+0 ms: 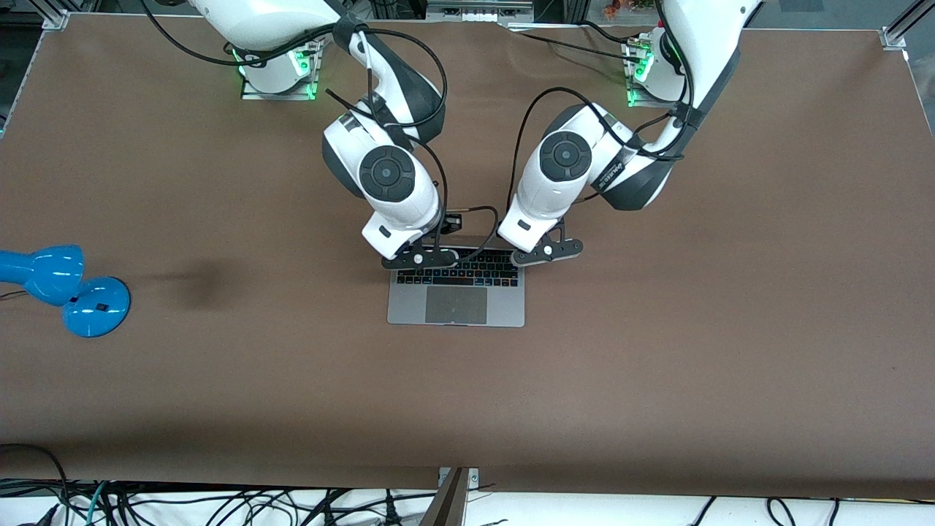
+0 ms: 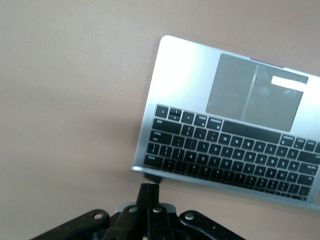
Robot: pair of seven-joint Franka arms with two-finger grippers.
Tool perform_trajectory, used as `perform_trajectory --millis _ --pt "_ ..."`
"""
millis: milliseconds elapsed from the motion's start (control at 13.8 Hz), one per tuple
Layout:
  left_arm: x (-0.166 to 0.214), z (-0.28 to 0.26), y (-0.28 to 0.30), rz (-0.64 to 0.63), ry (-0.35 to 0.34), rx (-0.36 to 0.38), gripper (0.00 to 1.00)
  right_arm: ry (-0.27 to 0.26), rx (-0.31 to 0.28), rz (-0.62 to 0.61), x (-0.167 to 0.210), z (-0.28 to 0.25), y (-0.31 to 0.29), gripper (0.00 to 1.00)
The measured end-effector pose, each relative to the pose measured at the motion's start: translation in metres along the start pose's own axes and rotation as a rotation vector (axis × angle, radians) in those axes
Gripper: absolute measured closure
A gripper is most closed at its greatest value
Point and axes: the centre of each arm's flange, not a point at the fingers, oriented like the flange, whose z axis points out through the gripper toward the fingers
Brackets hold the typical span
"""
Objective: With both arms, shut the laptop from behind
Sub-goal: 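Push the screen forward with both grippers toward the keyboard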
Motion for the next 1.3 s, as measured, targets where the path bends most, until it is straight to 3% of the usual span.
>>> perform_trajectory --millis 1302 --pt "0.051 0.055 0.008 -0.043 0.021 0.027 0.99 0.089 -0.006 -0.057 0.053 0.063 0.038 0.99"
